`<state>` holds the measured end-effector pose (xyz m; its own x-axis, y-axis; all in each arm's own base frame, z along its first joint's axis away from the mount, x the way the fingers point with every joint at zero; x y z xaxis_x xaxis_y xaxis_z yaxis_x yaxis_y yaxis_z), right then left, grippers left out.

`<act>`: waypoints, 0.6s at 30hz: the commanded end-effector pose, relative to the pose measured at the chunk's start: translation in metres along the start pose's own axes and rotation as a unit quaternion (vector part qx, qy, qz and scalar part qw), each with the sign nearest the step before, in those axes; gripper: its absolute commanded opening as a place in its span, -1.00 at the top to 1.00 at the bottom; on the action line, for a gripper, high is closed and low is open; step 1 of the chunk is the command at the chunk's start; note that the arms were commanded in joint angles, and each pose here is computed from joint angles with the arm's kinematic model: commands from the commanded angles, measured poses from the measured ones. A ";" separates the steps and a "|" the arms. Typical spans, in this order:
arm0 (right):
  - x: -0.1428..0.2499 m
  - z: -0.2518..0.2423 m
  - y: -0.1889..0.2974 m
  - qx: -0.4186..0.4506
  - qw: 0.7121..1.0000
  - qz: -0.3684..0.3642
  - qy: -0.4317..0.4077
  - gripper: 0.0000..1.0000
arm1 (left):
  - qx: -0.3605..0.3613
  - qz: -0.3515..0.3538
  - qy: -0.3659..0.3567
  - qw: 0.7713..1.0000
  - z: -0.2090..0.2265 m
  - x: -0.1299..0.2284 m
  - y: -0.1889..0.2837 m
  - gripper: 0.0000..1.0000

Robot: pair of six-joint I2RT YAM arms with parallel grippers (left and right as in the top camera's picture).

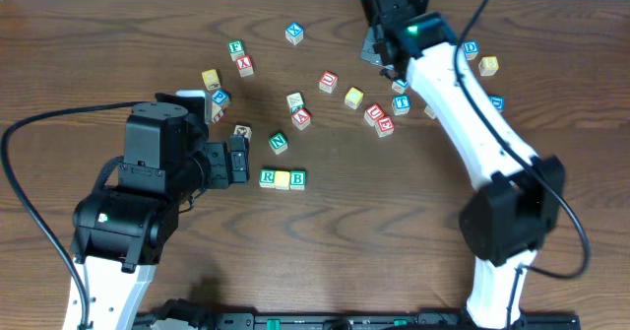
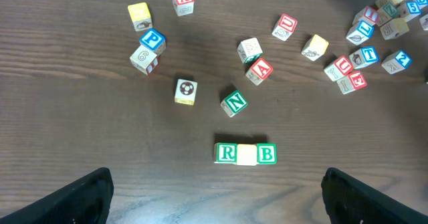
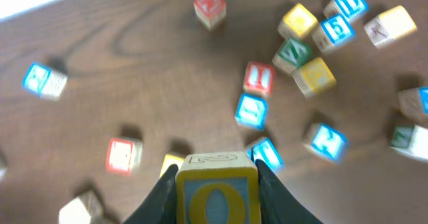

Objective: Spell out ROBOT
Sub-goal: 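Lift the O block and carry it toward the R-O-B row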

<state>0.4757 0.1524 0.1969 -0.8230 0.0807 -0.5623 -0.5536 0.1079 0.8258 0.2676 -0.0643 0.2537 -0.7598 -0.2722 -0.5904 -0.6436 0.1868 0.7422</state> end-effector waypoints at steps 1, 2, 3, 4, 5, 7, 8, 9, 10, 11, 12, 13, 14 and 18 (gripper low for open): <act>0.014 0.012 0.025 -0.037 0.998 0.026 0.038 0.98 | 0.006 -0.009 -0.004 1.000 -0.003 -0.006 0.005 -0.96; 0.020 0.013 0.028 -0.037 0.998 0.036 0.043 0.97 | 0.006 -0.009 -0.004 1.000 -0.003 -0.005 0.005 -0.96; 0.028 0.013 0.034 -0.035 0.997 0.048 0.052 0.98 | 0.006 -0.009 -0.004 1.000 -0.003 -0.005 0.005 -0.96; 0.032 0.014 0.037 -0.035 0.996 0.053 0.058 0.98 | 0.006 -0.008 -0.004 1.000 -0.003 -0.005 0.005 -0.96; 0.036 0.017 0.040 -0.034 0.996 0.056 0.065 0.98 | 0.006 -0.008 -0.004 1.000 -0.003 -0.005 0.005 -0.96; 0.044 0.025 0.047 -0.037 0.994 0.057 0.084 0.97 | 0.006 -0.009 -0.004 1.000 -0.003 -0.005 0.005 -0.96; 0.048 0.029 0.050 -0.040 0.993 0.057 0.090 0.98 | 0.006 -0.009 -0.004 1.000 -0.003 -0.005 0.005 -0.96; 0.053 0.034 0.054 -0.045 0.993 0.056 0.097 0.98 | 0.006 -0.009 -0.004 1.000 -0.003 -0.005 0.005 -0.96; 0.058 0.039 0.056 -0.050 0.992 0.053 0.102 0.98 | 0.006 -0.008 -0.004 1.000 -0.003 -0.005 0.005 -0.96; 0.064 0.044 0.059 -0.056 0.991 0.049 0.108 0.98 | 0.006 -0.008 -0.004 1.000 -0.003 -0.005 0.005 -0.96; 0.070 0.048 0.061 -0.063 0.991 0.044 0.112 0.98 | 0.006 -0.009 -0.004 1.000 -0.003 -0.005 0.005 -0.96; 0.076 0.050 0.061 -0.068 0.991 0.040 0.111 0.98 | 0.006 -0.008 -0.004 1.000 -0.003 -0.005 0.005 -0.96; 0.084 0.052 0.063 -0.074 0.991 0.035 0.108 0.98 | 0.006 -0.008 -0.004 1.000 -0.003 -0.005 0.005 -0.96; 0.119 0.050 0.062 -0.100 0.991 0.025 0.085 0.97 | 0.006 -0.009 -0.004 1.000 -0.003 -0.005 0.005 -0.96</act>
<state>0.3697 0.2260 0.1809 -0.8489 -0.1289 -0.5125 -0.5067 -0.0771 0.8587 0.2676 -0.0643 0.2538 -0.7596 -0.2723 -0.5906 -0.6439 0.1869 0.7420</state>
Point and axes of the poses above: each gripper's point midway between its finger pads, its own y axis back along the fingers, its own z axis along the line the jaws close on, x = y × z, the point moved 1 cm from there along y, back along the fingers, and after that the axes turned 12 degrees about y, right-handed, at the moved point
